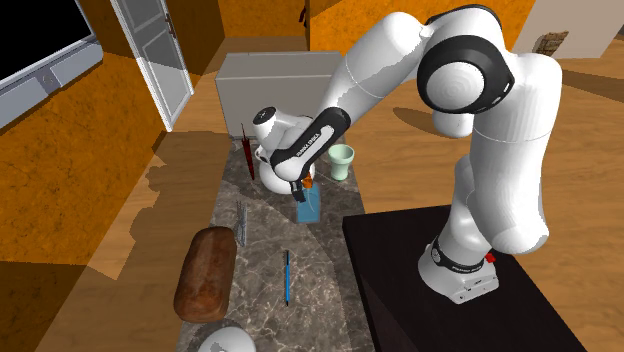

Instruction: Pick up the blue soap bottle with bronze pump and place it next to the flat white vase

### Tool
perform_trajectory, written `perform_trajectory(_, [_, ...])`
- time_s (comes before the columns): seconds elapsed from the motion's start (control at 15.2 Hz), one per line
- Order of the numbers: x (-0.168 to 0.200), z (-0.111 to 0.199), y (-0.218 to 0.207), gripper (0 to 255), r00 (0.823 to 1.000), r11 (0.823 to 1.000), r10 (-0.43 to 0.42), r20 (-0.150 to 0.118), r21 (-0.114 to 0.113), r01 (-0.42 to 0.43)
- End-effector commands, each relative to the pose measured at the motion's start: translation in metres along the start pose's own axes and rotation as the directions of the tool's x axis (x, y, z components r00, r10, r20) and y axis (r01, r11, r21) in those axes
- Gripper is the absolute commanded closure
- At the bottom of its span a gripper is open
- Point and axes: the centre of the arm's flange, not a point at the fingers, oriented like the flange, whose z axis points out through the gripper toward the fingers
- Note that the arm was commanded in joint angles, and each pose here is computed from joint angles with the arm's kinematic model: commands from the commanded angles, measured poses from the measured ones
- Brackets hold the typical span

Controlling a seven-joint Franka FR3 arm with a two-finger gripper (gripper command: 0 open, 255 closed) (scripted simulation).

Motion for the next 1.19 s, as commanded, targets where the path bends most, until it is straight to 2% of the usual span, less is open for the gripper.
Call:
perform_trajectory(0.0, [0.000,0.000,0.000,255,1.000,1.000,0.001,0.000,0.000,-0.001])
perform_trajectory(0.13, [0.000,0.000,0.000,255,1.000,1.000,0.001,0.000,0.000,-0.001])
perform_trajectory(1.12, [-0.021,-0.076,0.007,255,1.000,1.000,0.001,0.000,0.000,-0.001])
